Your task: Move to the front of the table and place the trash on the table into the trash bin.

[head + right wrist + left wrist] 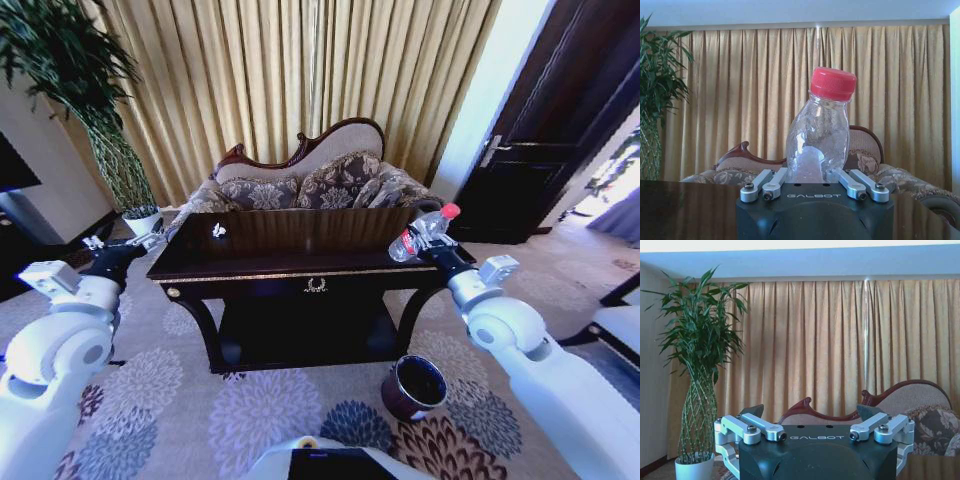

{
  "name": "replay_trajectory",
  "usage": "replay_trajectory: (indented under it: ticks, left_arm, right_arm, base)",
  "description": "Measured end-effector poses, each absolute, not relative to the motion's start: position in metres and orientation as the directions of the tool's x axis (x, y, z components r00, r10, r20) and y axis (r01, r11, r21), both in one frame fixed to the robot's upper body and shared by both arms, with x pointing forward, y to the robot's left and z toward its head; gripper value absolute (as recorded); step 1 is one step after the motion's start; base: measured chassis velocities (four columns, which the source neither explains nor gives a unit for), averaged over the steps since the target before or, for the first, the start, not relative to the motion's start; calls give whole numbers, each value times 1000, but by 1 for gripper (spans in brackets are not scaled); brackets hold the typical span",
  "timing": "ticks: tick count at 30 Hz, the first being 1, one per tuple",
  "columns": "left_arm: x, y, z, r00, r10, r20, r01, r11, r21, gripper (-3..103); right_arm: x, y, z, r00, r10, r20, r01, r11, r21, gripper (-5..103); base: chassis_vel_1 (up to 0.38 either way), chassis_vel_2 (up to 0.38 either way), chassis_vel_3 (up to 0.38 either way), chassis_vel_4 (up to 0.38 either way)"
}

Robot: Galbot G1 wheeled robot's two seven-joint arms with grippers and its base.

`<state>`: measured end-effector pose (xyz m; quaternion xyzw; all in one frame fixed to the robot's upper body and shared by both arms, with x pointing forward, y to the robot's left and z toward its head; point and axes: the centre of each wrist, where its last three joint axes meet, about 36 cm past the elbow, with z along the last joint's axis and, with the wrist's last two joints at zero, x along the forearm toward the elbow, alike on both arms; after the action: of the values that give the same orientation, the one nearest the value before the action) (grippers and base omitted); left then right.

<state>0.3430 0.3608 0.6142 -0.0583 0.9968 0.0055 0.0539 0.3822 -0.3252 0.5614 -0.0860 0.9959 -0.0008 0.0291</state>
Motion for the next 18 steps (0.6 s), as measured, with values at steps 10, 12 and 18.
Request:
replay_trajectory:
  ticks: [10,12,18]
  left_arm:
    - [342,354,617,-989,-96,-112,-96,995,-2,100]
    - [343,354,618,-989,-96,-116,-96,995,-2,100]
    - [342,355,623,-986,-98,-133,-99,995,2,100]
  right_arm:
    - [383,-336,519,-990,-138,39,-140,989,-46,24]
    - [382,-341,501,-990,-116,83,-121,991,-55,24]
    - [383,-353,443,-976,-45,215,-62,995,-72,24]
  base:
    - [13,-18,-15,20]
    - [0,0,0,0]
    - [0,0,0,0]
